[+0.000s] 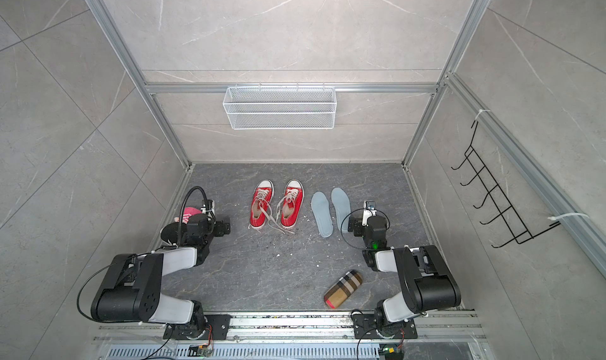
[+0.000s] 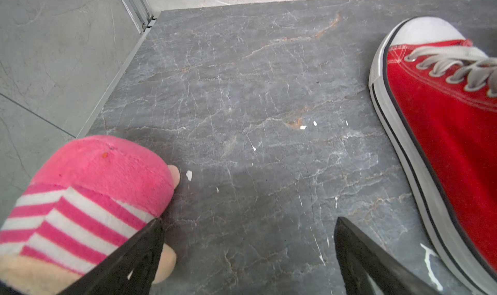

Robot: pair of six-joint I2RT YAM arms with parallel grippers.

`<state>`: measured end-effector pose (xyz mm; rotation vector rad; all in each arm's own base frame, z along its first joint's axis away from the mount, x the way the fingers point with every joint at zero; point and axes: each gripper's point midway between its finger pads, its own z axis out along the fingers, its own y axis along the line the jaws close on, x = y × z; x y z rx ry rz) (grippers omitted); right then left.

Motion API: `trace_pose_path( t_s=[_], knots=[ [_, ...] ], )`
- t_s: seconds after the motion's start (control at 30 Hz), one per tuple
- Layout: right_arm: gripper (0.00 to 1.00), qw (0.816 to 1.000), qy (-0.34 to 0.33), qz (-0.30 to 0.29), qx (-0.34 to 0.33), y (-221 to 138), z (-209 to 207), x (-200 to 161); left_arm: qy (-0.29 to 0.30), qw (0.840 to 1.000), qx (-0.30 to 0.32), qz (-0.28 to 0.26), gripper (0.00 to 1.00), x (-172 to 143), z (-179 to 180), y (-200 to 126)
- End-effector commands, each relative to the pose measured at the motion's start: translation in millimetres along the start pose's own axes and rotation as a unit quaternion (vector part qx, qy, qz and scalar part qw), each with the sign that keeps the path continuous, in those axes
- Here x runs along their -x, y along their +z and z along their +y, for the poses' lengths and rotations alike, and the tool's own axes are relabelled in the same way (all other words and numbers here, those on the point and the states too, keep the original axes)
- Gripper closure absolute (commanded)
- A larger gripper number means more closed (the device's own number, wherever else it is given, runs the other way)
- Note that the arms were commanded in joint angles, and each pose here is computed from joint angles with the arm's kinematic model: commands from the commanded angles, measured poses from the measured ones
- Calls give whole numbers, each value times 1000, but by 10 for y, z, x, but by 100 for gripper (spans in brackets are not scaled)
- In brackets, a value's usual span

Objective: Remove the insole from the shoe
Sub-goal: Reset both arms

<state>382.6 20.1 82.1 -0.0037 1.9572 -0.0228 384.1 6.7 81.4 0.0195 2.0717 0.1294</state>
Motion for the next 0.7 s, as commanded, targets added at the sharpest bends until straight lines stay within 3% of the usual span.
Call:
trace_pose_path(
  t_s=[0.0,0.2,0.3,0.67],
  knots=[
    [1,1000,-7,-16,2,15,6,117,-6,1000,-14,-25,0,168,-4,13],
    [1,1000,-8,-17,1,14,3,120,-3,994,-32,-105,0,84,-57,-137],
    [1,1000,-8,-17,2,15,5,126,-34,997,-19,-61,0,45,93,-19],
    [1,1000,-7,-16,2,15,6,120,-54,997,-13,-54,0,33,172,9]
  ],
)
